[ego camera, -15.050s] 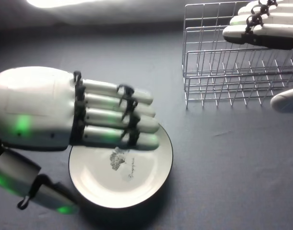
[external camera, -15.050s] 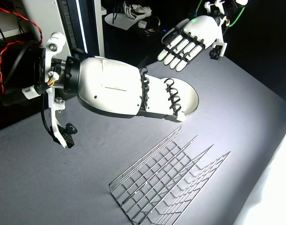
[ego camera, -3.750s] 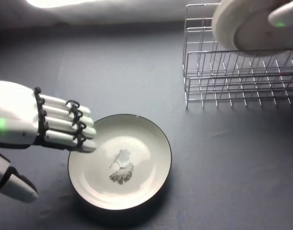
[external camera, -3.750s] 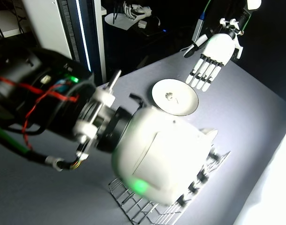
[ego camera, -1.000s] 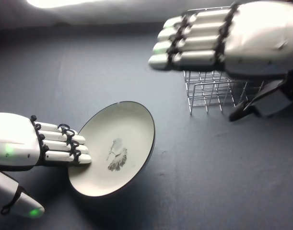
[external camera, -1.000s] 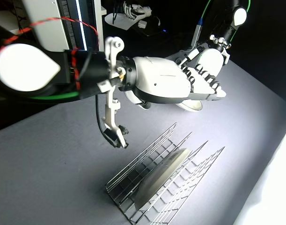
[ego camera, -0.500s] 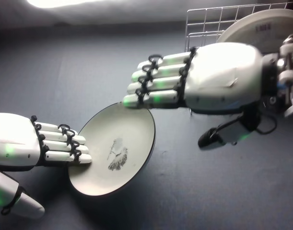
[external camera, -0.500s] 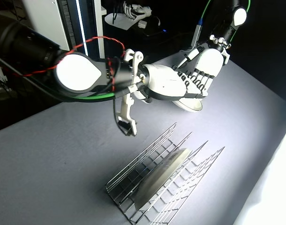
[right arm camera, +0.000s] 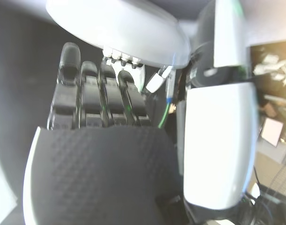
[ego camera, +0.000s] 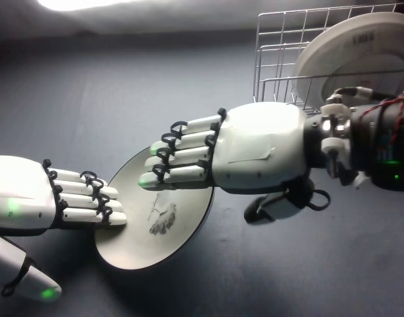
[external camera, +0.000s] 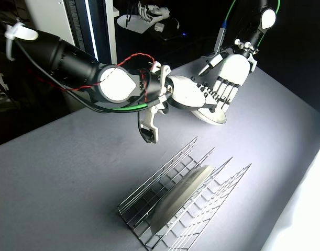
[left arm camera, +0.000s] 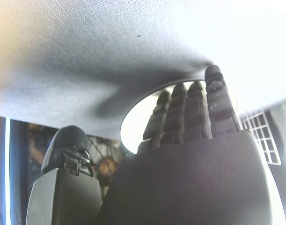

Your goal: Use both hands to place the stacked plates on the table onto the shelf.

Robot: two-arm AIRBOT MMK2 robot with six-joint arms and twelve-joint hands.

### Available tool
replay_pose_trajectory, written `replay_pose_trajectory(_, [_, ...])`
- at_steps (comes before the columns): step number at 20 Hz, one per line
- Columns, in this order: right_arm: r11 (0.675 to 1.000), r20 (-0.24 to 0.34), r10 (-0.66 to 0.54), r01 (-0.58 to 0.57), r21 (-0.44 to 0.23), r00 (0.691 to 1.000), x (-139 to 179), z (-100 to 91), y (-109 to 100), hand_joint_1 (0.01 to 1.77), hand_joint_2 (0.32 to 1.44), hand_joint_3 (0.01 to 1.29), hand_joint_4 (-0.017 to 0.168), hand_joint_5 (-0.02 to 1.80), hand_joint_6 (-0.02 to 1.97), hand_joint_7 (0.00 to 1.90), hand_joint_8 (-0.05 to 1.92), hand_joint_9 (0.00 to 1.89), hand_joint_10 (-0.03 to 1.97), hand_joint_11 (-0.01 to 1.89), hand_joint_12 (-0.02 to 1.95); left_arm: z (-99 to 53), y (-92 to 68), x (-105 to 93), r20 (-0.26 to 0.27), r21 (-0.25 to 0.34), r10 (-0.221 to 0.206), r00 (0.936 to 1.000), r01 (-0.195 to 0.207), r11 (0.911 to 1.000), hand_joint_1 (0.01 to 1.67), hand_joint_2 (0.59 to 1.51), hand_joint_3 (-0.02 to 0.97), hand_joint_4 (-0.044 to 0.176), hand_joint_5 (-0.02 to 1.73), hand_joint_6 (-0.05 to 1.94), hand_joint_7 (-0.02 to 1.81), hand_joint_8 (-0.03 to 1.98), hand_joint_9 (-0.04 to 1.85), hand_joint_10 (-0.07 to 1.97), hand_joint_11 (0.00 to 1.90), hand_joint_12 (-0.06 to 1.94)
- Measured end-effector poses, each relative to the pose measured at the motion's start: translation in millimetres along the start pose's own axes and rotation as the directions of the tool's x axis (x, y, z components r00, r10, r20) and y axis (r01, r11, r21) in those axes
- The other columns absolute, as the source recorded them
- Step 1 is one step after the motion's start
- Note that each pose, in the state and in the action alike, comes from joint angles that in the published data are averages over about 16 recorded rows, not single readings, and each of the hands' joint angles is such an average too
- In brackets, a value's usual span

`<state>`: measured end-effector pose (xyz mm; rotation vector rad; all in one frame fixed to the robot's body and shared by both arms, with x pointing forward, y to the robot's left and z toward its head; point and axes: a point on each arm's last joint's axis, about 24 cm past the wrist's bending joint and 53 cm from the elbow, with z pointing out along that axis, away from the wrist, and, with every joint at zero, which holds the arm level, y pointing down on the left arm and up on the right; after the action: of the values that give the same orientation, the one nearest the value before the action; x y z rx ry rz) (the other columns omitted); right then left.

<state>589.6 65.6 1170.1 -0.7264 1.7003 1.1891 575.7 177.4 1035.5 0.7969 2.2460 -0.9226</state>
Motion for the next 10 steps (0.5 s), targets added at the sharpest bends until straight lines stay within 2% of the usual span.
replay_pose_trajectory(4, [1.0,-0.014,0.006,-0.006,-0.002,1.0,8.6,15.9,-0.4,1.31,0.96,0.01,-0.002,0.02,0.02,0.02,0.01,0.02,0.0,0.01,0.62,0.2,0.0,0.0,0.0,0.001,0.0,1.0,0.0,1.0,0.02,1.186,0.022,-0.008,0.0,-0.03,0.0,0.0,-0.03,-0.05,0.03,0.03])
replay_pose_trajectory(10, [1.0,-0.027,0.012,-0.012,-0.002,1.0,17.2,34.6,-2.0,1.43,1.01,0.01,-0.002,0.04,0.02,0.04,0.01,0.06,0.0,0.01,0.69,0.5,0.0,-0.1,0.0,0.002,0.0,1.0,0.0,1.0,0.02,1.185,0.022,-0.008,0.0,-0.03,0.0,0.0,-0.03,-0.05,0.03,0.03])
